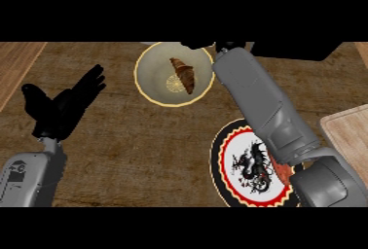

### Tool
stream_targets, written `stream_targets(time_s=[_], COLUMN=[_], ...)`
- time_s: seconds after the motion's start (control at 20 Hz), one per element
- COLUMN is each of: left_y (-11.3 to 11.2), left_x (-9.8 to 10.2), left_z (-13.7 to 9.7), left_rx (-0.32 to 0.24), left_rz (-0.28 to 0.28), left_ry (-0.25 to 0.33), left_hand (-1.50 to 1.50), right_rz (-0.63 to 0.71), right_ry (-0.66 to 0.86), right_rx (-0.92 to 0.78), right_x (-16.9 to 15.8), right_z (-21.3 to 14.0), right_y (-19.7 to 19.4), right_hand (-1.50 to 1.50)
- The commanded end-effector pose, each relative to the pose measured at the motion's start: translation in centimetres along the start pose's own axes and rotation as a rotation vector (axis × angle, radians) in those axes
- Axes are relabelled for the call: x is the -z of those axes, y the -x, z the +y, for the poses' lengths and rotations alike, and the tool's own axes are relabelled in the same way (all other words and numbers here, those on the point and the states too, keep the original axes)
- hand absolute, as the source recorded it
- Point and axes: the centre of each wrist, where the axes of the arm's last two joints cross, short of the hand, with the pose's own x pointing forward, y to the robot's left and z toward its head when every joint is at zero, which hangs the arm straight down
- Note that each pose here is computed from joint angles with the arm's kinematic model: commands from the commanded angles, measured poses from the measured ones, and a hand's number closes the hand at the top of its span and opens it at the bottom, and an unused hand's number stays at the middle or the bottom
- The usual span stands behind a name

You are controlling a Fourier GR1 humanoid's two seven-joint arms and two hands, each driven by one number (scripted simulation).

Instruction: Pick the croissant from the plate and place it in the bowl

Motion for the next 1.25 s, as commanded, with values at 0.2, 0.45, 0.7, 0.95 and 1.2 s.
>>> stream_targets(time_s=[0.2,0.45,0.7,0.95,1.2], left_y=[2.1,2.6,2.6,2.8,5.0], left_x=[-0.9,-3.2,-3.1,-3.9,-5.4], left_z=[1.2,3.9,3.9,3.5,4.0], left_rx=[-0.014,-0.035,-0.024,-0.049,-0.045], left_rz=[0.066,0.077,0.097,0.089,0.116], left_ry=[-0.091,-0.131,-0.135,-0.147,-0.162], left_hand=[0.00,0.00,0.00,0.00,0.00], right_rz=[-0.117,-0.256,-0.346,-0.372,-0.404], right_ry=[-0.015,-0.103,-0.202,-0.314,-0.360], right_rx=[-0.049,0.030,0.180,0.351,0.349], right_x=[1.6,0.9,-1.9,-5.5,-10.2], right_z=[-2.6,-3.5,-3.7,-4.6,-6.9], right_y=[3.7,3.3,2.5,4.0,7.6], right_hand=[-1.50,-1.50,-1.50,-1.50,1.50])
